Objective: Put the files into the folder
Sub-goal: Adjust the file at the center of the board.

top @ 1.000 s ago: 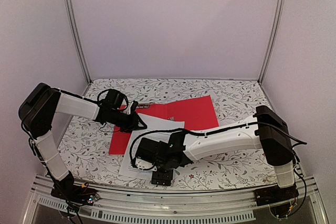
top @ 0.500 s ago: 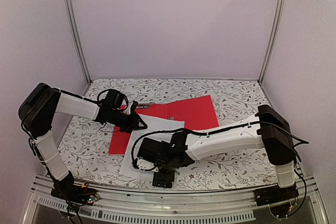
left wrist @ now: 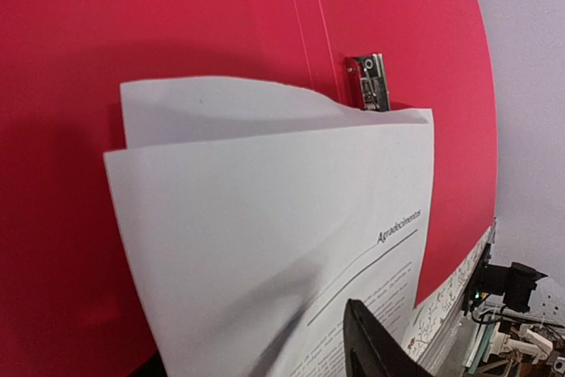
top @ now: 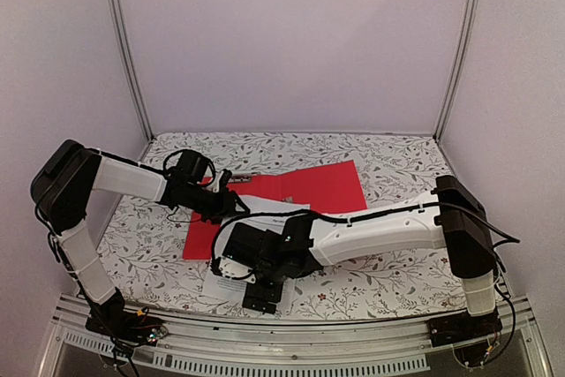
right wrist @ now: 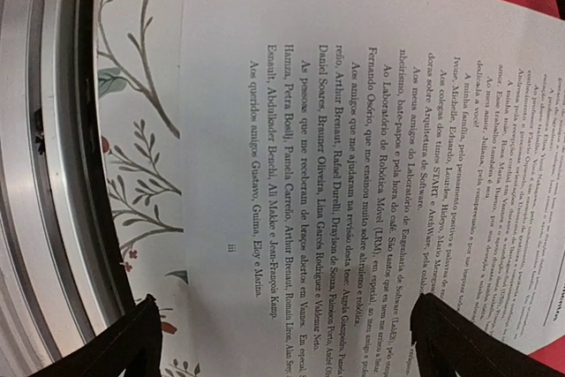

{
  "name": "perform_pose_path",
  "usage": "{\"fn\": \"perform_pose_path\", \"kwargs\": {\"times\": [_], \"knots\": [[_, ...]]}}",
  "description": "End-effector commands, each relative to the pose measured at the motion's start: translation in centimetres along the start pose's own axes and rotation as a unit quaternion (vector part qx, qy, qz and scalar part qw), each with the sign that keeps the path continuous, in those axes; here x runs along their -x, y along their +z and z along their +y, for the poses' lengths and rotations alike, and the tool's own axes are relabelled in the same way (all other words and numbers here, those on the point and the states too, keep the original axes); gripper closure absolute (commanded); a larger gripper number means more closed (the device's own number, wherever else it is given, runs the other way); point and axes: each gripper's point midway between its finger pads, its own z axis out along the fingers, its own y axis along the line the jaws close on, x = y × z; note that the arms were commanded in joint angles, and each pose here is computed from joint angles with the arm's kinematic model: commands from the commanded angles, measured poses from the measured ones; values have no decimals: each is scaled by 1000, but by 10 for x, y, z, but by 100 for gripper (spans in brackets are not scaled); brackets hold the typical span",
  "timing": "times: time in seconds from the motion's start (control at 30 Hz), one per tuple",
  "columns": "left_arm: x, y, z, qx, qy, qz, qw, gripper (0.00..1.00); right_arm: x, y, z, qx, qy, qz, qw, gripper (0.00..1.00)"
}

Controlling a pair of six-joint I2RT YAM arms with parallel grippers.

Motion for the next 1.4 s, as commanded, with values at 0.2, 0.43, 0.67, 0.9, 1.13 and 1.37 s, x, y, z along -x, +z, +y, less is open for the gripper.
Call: {"fn": "perform_pose_path", "kwargs": {"times": [0.2,0.43,0.67,0.9,1.13,1.37], "knots": [[5,-10,-3,0,8,-8,1000,50,1,19,3,-3,-3,14,1000,1],[3,-10,-3,-2,7,-7,1000,50,-6,27,-3,-21,0,32,999,1],[3,-10,-3,-3,9,-7,1000,50,-8,28,-14,-33,14,38,999,2],[2,-10,-2,-3,8,-7,1000,50,-10,26,-21,-41,23,40,998,2],[1,-10,-1,-2,7,-6,1000,50,-9,25,-26,-44,29,39,998,2],[1,-10,-1,-3,7,-6,1000,50,-8,24,-28,-46,34,37,998,2]]}}
